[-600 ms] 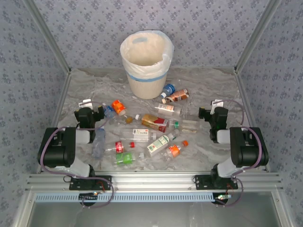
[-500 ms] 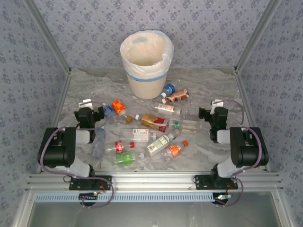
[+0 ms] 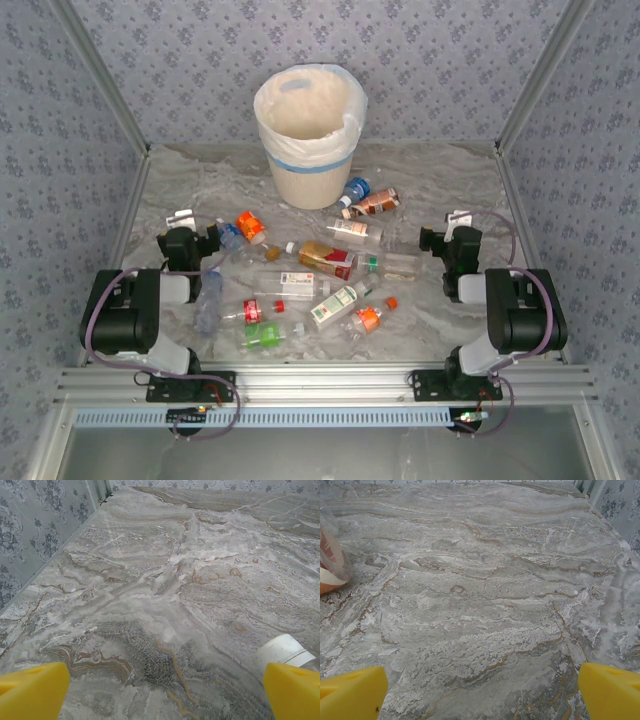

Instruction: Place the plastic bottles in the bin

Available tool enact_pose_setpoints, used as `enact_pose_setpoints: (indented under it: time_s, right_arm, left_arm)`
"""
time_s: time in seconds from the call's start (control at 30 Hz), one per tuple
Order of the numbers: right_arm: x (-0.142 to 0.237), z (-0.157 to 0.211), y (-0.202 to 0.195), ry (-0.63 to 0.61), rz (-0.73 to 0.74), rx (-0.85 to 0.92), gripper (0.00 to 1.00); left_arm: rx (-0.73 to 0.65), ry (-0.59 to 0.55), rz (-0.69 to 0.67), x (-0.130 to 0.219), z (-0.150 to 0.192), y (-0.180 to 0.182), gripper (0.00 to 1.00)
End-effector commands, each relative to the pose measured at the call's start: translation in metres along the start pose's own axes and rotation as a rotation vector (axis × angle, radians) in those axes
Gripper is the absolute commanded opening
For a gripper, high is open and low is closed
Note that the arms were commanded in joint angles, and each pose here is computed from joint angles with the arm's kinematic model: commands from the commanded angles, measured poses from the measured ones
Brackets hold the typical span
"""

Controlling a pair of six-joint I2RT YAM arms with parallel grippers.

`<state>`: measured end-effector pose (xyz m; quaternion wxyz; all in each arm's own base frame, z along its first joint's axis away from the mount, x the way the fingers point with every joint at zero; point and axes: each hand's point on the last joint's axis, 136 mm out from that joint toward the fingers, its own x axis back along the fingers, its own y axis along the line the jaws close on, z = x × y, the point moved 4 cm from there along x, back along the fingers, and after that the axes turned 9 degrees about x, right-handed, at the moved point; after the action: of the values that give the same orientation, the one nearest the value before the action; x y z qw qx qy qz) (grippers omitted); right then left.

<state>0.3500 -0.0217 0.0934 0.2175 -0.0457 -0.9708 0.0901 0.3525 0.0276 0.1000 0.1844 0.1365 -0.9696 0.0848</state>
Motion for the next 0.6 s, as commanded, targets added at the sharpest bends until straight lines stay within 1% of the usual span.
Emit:
enact_pose_setpoints:
  time_s: [0.0,0.27,0.33,0.47,0.57]
  right_arm:
    - [0.000,-0.006,-0.003,-0.020,0.016,-0.011,1.00]
    - [0.002,-0.006,-0.002,-0.023,0.015,-0.010,1.00]
    - [0.004,-0.013,-0.001,-0.013,-0.005,0.000,1.00]
    - [0.011,-0.034,0.001,0.000,-0.051,0.024,1.00]
    - [0.022,-0.048,-0.003,-0.006,-0.042,0.009,1.00]
  left_arm:
    - [0.008,-0.032,0.005,0.001,-0.006,-0.001,1.00]
    - [0.004,-0.033,0.009,0.001,-0.007,-0.001,0.99]
    - [-0.006,-0.015,0.026,0.000,-0.009,-0.005,1.00]
    - [-0.016,0.021,0.020,0.004,-0.025,-0.008,1.00]
    - [-0.017,0.014,0.015,0.009,-0.034,-0.008,1.00]
